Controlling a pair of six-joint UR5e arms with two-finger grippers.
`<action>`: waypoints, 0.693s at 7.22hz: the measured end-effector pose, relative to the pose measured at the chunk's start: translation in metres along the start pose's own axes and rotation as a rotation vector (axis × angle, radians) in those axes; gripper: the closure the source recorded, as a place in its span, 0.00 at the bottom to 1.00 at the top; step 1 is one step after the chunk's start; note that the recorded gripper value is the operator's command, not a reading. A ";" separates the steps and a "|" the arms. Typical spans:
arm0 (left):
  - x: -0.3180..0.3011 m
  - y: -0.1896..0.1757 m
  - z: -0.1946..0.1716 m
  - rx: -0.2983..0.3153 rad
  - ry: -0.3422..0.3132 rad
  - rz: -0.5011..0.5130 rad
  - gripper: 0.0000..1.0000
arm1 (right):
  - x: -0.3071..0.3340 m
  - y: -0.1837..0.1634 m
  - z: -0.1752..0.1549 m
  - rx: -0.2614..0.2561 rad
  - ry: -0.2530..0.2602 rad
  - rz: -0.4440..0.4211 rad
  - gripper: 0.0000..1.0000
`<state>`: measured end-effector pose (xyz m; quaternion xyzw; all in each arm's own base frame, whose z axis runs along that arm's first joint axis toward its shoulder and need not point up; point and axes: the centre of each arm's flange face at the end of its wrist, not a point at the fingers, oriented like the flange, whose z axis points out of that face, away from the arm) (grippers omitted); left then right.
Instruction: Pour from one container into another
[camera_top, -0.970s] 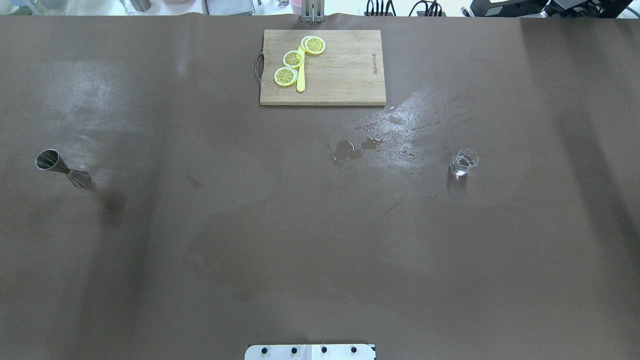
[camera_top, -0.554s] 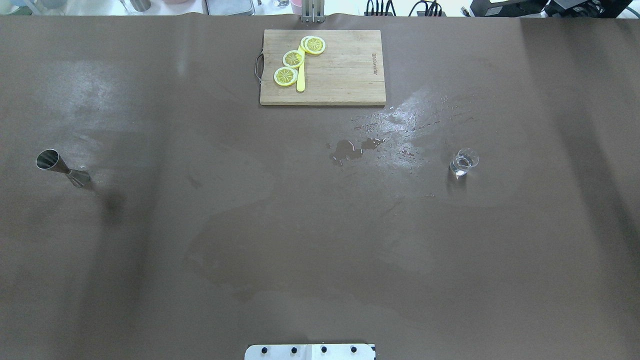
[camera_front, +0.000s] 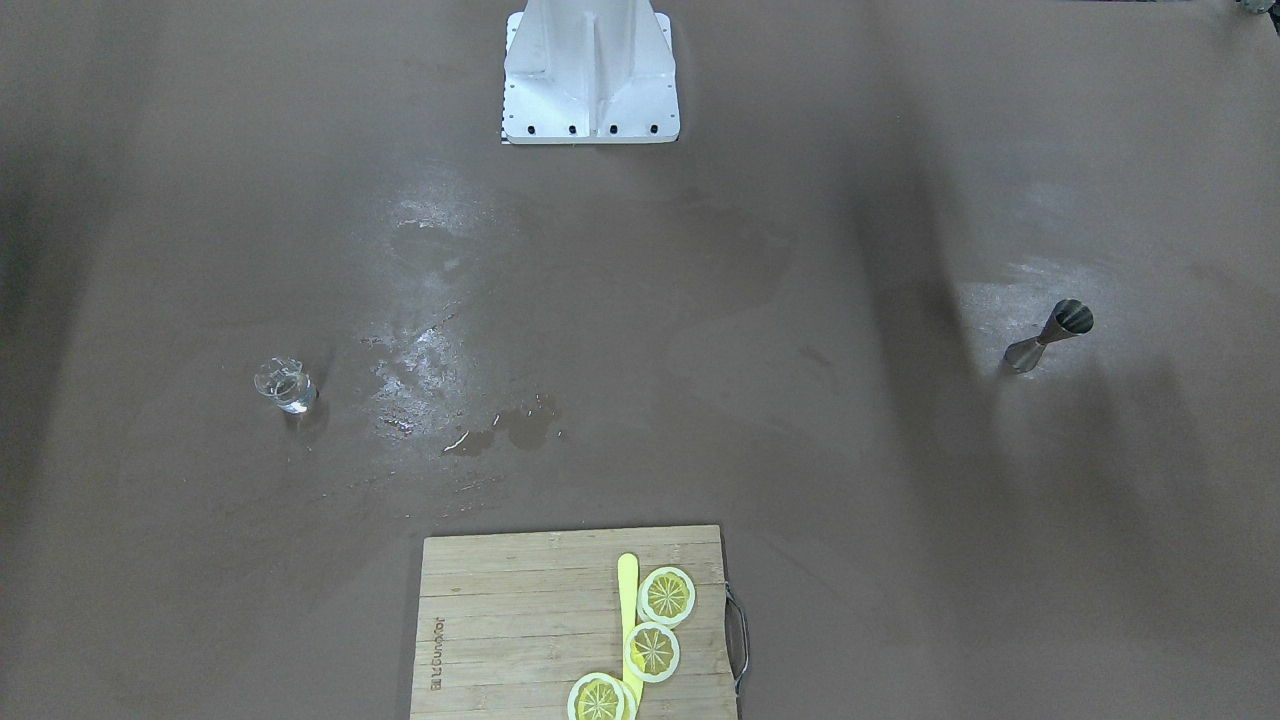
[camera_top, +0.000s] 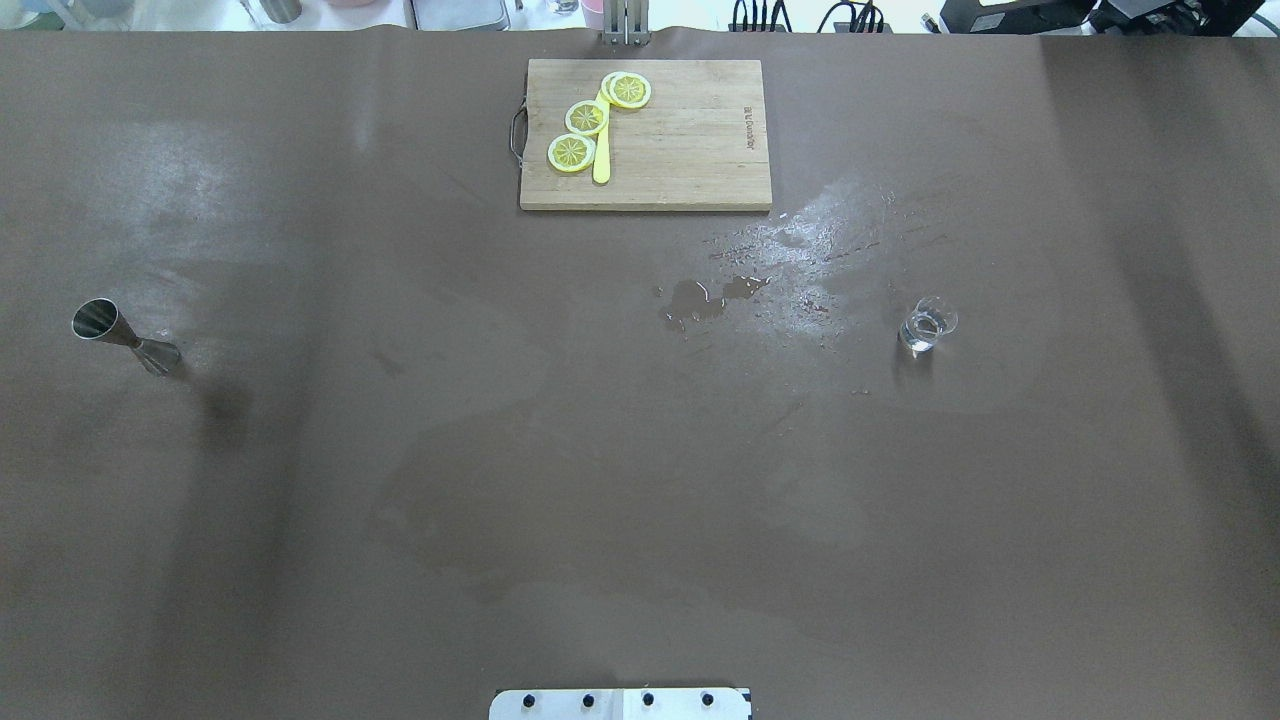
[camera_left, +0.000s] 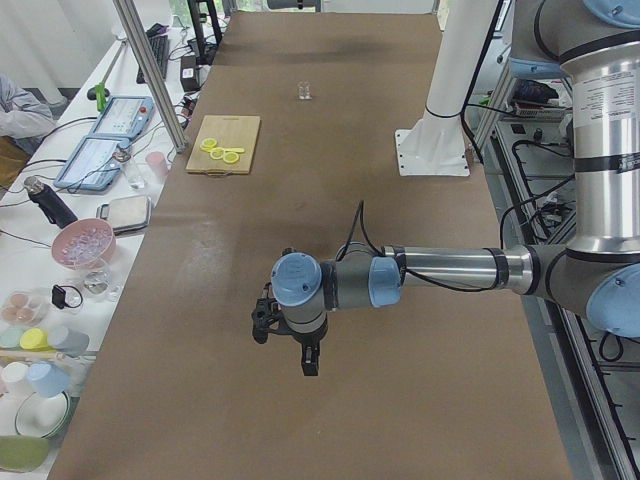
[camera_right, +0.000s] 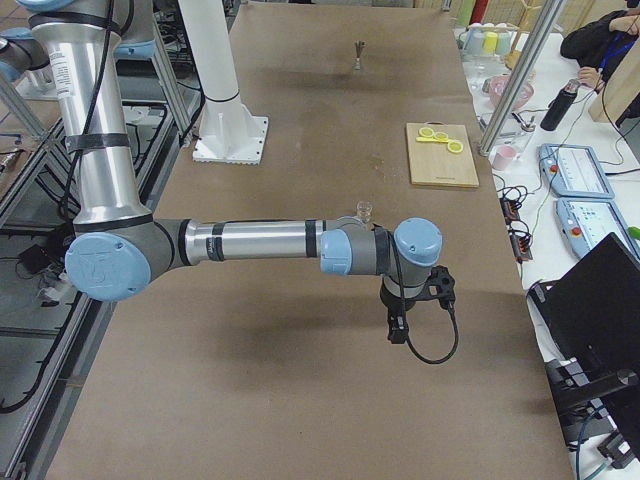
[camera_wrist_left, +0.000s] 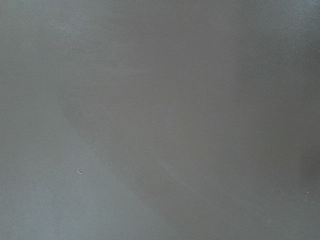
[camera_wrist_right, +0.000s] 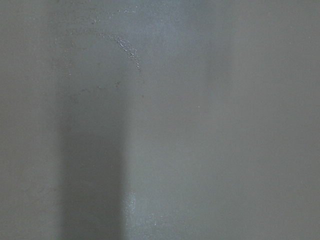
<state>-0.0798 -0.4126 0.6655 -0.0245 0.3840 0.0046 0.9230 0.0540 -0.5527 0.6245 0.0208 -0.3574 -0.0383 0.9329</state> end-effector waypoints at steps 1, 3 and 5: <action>-0.001 0.001 0.001 -0.001 0.000 -0.002 0.01 | 0.000 0.000 0.000 0.000 0.000 0.000 0.00; -0.001 0.001 0.001 -0.001 0.000 -0.002 0.01 | 0.000 0.000 0.000 0.000 0.000 0.000 0.00; -0.001 0.002 0.001 -0.001 0.000 -0.002 0.01 | 0.000 0.000 0.000 0.000 0.000 -0.001 0.00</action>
